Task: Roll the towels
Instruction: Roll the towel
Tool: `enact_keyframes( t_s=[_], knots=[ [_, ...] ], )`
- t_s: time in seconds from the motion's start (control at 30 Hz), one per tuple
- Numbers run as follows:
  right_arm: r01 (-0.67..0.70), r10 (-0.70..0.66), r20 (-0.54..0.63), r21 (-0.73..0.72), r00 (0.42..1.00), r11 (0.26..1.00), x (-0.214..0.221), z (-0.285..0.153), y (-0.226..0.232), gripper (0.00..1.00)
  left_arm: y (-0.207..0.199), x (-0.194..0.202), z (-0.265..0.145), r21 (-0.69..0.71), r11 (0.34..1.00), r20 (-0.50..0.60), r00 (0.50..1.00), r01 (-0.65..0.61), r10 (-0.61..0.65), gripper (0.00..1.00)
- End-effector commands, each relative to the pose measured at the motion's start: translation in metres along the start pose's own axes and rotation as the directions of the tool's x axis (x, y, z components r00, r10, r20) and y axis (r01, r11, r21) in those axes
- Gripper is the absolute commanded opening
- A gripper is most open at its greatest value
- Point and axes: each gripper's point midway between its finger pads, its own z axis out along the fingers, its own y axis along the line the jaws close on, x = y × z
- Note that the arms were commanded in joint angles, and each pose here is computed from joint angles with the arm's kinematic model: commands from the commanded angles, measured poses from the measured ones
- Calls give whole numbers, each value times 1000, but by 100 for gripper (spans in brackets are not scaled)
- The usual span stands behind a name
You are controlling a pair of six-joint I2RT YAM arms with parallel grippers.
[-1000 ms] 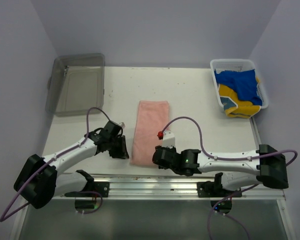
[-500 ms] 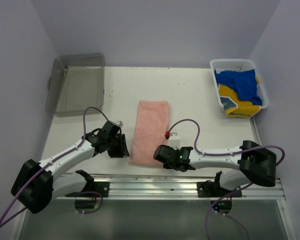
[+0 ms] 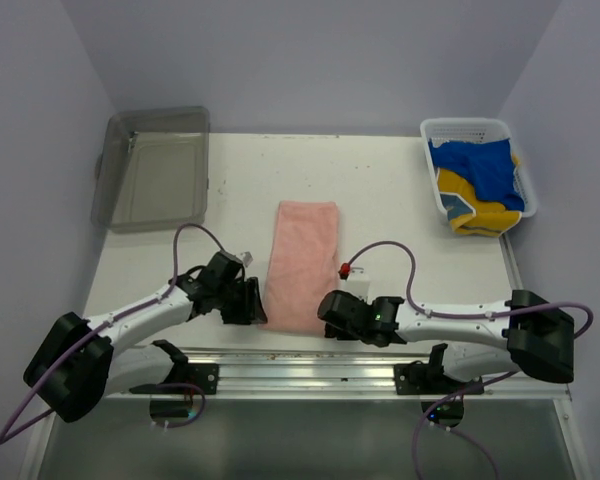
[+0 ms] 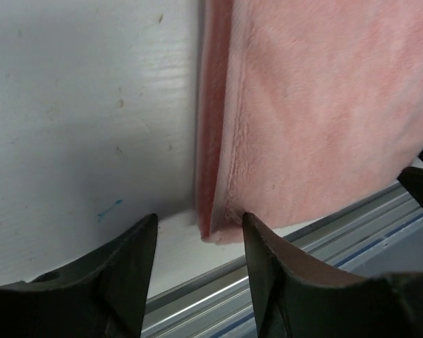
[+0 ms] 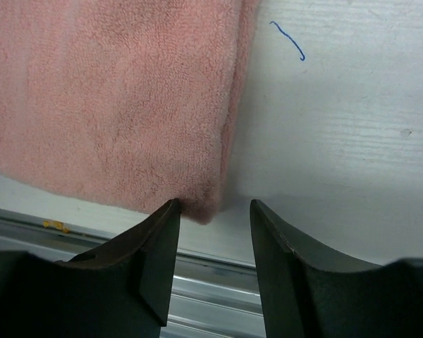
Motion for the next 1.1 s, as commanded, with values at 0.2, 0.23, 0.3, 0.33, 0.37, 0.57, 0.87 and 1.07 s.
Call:
enact_keyframes(
  t_s=[0.2, 0.23, 0.3, 0.33, 0.37, 0.57, 0.87, 1.07],
  knots=[
    [-32, 32, -54, -4, 998, 999, 20, 20, 2, 46, 4, 13, 22, 37, 999, -37, 999, -1, 2, 42],
    [-30, 30, -55, 0, 998, 1000, 21, 21, 0, 44, 4, 13, 22, 35, 999, -35, 999, 1, 1, 40],
    [-28, 28, -54, 6, 998, 1000, 22, 23, -1, 38, 5, 13, 21, 36, 999, -31, 1000, 5, -4, 35],
    [-22, 23, -52, 13, 998, 1000, 21, 24, -2, 35, 6, 15, 21, 32, 999, -36, 999, 7, -6, 34],
    [-13, 14, -54, 20, 998, 1000, 22, 24, -3, 32, 5, 16, 21, 37, 999, -38, 999, 7, -6, 33],
    [-21, 23, -47, 30, 999, 999, 21, 23, -7, 20, 1, 19, 16, 67, 998, -47, 999, 5, -1, 60],
    [-32, 33, -29, 22, 999, 999, 16, 21, -4, 6, 11, 29, 22, 36, 999, -99, 995, -15, 19, 16],
    [7, -7, 5, 49, 1000, 999, 1, 13, 0, 0, -1, 17, 13, 45, 999, -76, 997, -13, 16, 0]
  ],
)
